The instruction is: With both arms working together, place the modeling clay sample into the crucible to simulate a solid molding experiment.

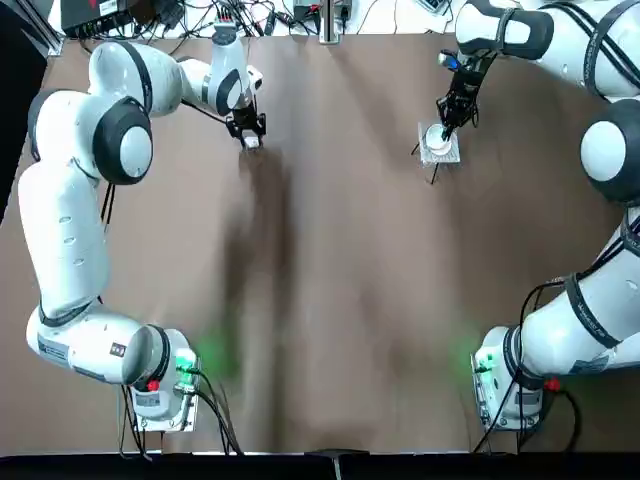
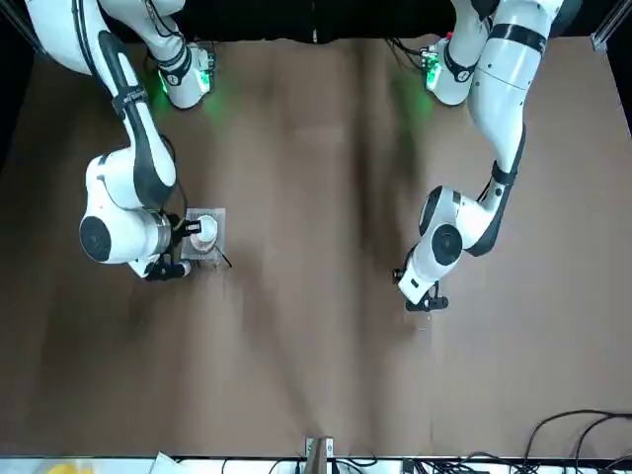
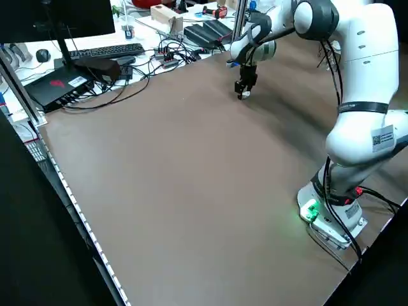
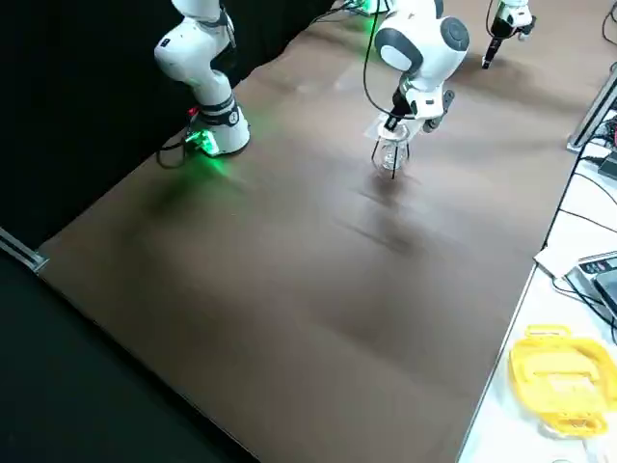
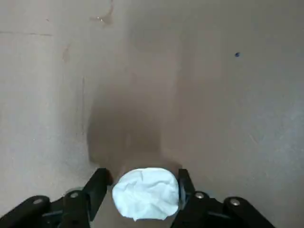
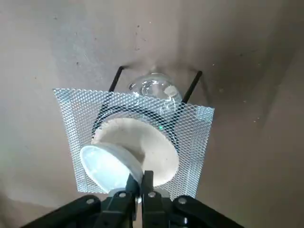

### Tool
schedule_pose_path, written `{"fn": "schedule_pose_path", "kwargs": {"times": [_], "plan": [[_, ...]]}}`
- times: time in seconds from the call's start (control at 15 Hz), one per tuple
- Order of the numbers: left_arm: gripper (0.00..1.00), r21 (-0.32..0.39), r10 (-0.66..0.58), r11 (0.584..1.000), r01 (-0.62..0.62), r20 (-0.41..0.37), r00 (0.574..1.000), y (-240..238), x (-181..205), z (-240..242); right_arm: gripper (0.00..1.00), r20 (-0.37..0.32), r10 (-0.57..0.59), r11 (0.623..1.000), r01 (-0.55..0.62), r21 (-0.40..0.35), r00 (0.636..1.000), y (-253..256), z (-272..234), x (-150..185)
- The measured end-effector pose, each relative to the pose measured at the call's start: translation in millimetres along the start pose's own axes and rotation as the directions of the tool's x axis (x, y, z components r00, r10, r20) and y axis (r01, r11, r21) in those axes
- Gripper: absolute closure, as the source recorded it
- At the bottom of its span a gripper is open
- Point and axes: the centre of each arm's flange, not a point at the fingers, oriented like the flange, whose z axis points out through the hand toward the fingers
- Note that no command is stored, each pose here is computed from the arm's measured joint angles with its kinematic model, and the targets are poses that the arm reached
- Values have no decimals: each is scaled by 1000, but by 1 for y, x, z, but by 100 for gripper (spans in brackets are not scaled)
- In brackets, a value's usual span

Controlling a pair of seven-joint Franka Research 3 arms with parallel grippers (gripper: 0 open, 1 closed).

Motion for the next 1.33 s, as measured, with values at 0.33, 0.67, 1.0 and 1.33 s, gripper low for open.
{"fn": "schedule_pose_path", "kwargs": {"times": [0.33,0.67,1.0,1.33], "plan": [[38,0,-8,1000,8,0,1000,0,0,0,94,-1,-2,1000,2,0,1000,-1,-1,0],[40,1,-21,1000,21,3,1000,1,-1,1,94,-22,10,1000,-9,4,1000,-23,-43,0],[47,-1,-48,999,48,3,999,3,-1,0,94,-40,-13,988,19,151,999,-83,-61,-5],[64,-12,-64,998,65,8,998,4,-1,-2,94,-30,65,980,-58,191,997,-152,-49,-17]]}}
